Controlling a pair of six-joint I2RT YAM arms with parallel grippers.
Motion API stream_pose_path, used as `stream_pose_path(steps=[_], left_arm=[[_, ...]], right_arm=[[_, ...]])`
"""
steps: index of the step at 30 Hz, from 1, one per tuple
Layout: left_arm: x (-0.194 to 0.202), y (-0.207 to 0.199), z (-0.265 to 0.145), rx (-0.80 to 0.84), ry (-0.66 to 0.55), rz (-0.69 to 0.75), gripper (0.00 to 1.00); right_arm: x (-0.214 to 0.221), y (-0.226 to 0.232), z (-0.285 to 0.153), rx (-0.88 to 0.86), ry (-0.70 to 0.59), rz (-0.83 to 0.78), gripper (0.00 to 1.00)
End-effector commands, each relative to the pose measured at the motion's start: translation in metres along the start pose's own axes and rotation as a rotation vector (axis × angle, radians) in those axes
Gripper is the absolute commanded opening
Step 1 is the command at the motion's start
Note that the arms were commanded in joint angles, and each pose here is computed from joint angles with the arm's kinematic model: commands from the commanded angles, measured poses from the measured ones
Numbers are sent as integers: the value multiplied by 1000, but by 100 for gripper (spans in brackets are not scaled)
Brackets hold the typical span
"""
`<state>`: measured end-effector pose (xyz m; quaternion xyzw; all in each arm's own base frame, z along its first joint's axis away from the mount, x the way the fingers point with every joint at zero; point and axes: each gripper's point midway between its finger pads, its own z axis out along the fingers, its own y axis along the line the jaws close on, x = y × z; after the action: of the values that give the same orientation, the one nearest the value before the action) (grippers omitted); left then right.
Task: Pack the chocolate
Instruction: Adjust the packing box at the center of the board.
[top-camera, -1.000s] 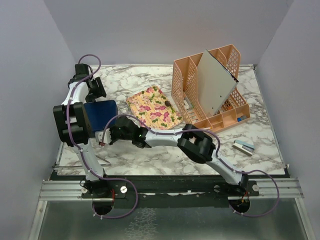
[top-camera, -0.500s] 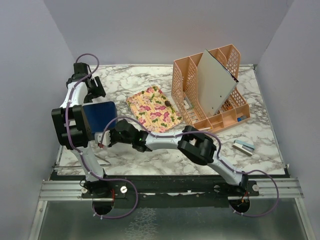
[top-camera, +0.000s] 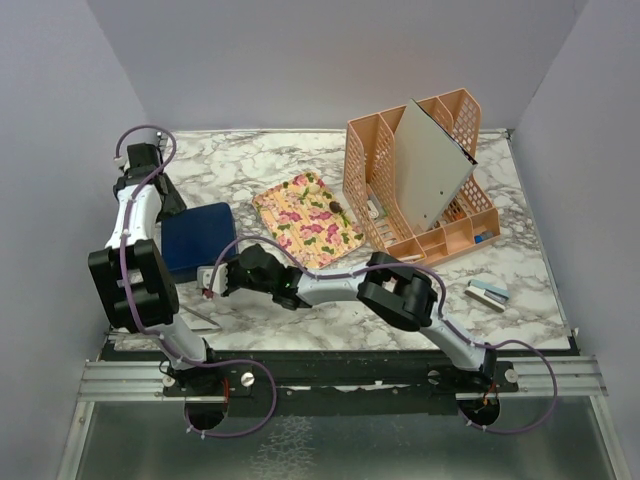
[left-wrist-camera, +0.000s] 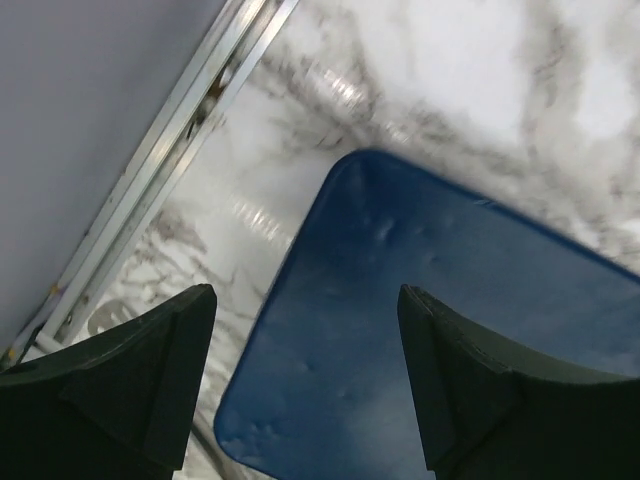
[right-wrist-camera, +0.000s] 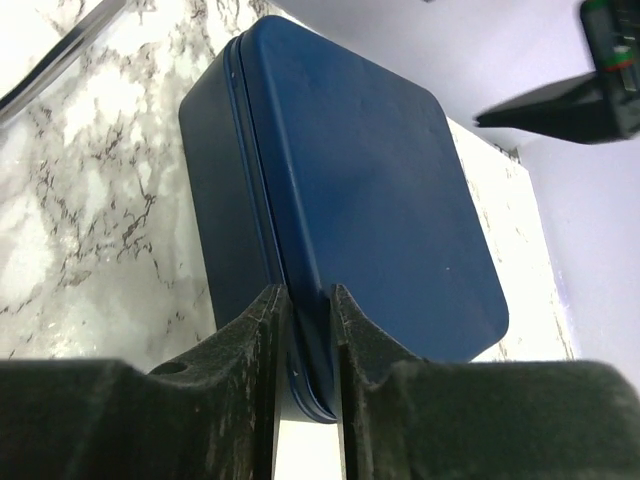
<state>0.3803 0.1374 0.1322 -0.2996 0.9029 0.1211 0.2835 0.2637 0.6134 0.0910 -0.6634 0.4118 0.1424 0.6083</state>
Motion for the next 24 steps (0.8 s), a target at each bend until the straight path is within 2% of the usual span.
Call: stream_pose_path(steps=[1,6,11,13,18,22,23,24], left_arm=[[30,25,-2,-65,48,-13,80],[46,30,4,-31,95,-38,77],[54,22,-3,33,107,-30,70],[59,20,-6,55,113,-21,73],[78,-8,-21,250,129,-61,80],[94,-3,-22,234,155,-72,82],[97,1,-22,210,157,-79,85],[99,6,-21,182,156,-87,96]], right_arm=[[34,54,-18,-175,118,51,30],[14,58,-21,-269,61,44,44],[27,62,-15,-278,113,23,44],[33,61,-11,-264,136,19,40],[44,53,-10,-195,173,-7,18],[47,49,-20,-166,181,-44,9],[46,49,-23,-171,176,-44,8],[44,50,-26,-179,170,-40,8]])
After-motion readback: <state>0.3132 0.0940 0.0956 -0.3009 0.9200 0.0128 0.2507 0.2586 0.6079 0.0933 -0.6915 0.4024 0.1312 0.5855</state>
